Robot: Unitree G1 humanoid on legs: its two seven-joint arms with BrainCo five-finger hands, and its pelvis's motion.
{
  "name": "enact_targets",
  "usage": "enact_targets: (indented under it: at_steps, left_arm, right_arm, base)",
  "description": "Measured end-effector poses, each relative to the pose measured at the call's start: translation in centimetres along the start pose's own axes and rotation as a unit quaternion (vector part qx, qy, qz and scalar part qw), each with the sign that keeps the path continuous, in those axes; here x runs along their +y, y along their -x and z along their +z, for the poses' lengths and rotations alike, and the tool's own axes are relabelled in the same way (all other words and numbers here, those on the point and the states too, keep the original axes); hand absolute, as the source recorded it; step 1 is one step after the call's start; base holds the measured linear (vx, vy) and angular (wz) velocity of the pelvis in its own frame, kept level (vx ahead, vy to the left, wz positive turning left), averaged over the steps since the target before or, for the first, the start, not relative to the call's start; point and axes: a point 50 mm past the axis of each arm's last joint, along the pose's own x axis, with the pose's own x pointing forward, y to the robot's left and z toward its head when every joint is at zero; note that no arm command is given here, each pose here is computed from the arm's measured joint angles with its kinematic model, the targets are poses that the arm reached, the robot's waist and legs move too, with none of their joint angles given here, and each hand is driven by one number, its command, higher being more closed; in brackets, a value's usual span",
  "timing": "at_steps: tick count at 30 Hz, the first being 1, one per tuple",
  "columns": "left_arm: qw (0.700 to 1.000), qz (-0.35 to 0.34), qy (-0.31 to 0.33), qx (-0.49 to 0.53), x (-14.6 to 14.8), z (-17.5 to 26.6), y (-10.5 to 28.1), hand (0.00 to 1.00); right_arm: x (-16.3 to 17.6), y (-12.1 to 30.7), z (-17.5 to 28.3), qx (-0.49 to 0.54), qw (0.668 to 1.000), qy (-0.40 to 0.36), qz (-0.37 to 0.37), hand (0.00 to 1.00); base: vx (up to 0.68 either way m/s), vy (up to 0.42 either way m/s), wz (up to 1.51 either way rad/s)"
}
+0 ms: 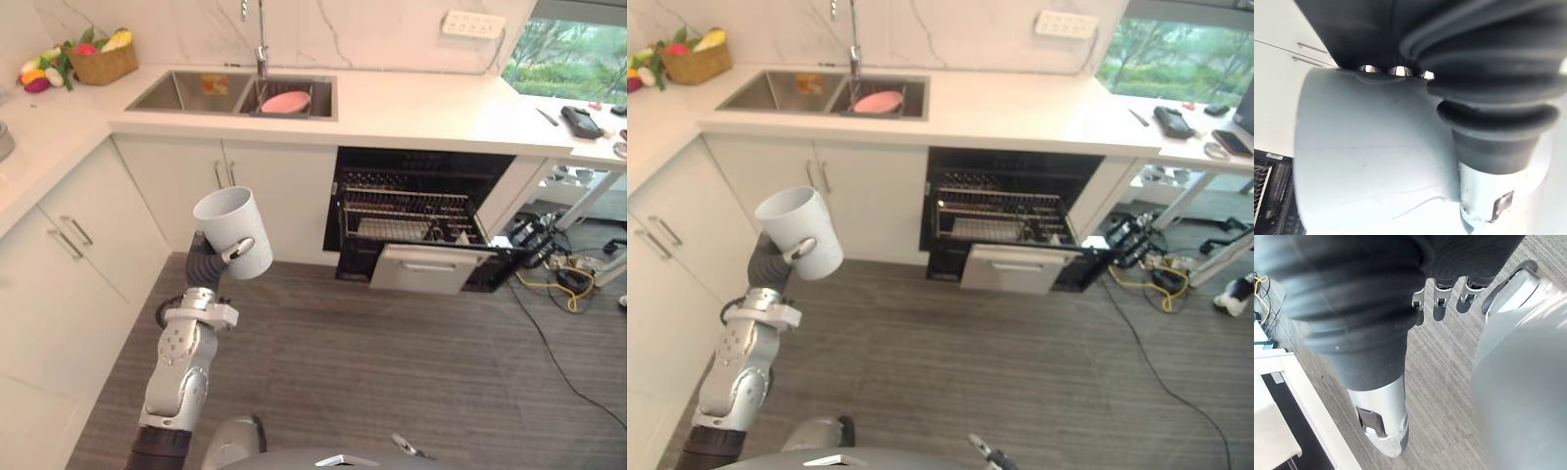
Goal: Walk over to the sink, pick up the cup, carry it to the dishwasher, place the cup inside the dishwasher, then close the dishwasher door
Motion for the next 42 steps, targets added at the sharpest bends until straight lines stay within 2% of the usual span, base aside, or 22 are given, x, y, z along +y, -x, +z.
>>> enact_targets:
  at_steps: [3,10,14,17,21,25,32,35,42]
  left_arm:
    - [1.0,0.019,-0.018,-0.017,-0.2,0.9,-0.5,1.0]
    - [0.995,0.069,-0.044,-0.051,0.8,2.2,-0.4,1.0]
    - [0.992,0.111,-0.047,-0.037,2.0,1.5,0.2,1.0]
    - [0.994,0.103,-0.039,-0.017,1.2,0.3,0.2,1.0]
    - [0.997,0.072,-0.025,-0.019,-0.4,0.1,0.3,1.0]
    - [0.996,0.07,-0.042,-0.021,0.4,0.4,0.2,1.0]
    - [0.995,0.073,-0.06,-0.042,1.5,1.6,0.0,1.0]
    - [0.994,0.072,-0.074,-0.046,2.0,1.9,-0.1,1.0]
    - [0.995,0.048,-0.082,-0.022,1.2,0.9,-0.4,1.0]
  right_arm:
    - [0.4,0.1,-0.7,-0.001,1.0,0.013,0.003,0.0]
    - [1.9,0.2,0.9,-0.047,0.996,0.069,0.041,0.0]
    - [0.5,0.3,0.0,-0.023,0.997,0.067,0.022,0.0]
    - [-1.1,0.2,1.0,-0.011,0.999,0.047,-0.007,0.0]
    - [-2.5,0.5,-0.8,0.026,0.999,0.016,-0.035,0.0]
    - [-3.5,0.8,-1.7,0.033,0.998,-0.001,-0.053,0.0]
    - [-2.7,0.4,-0.1,0.009,0.999,0.0,-0.049,0.0]
    - [-2.2,0.6,-2.1,0.03,0.998,-0.028,-0.054,0.0]
    - [-4.6,1.3,-3.3,0.037,0.989,-0.087,-0.112,0.0]
  base:
    - [0.3,0.183,-0.32]
    - [0.33,0.005,-0.15]
    - [0.57,-0.153,0.24]
    - [0.52,-0.172,0.24]
    - [0.39,-0.18,-0.14]
    - [0.4,-0.021,-0.68]
    - [0.33,0.21,-0.91]
    - [0.14,0.183,-0.29]
    - [0.0,0.073,-0.18]
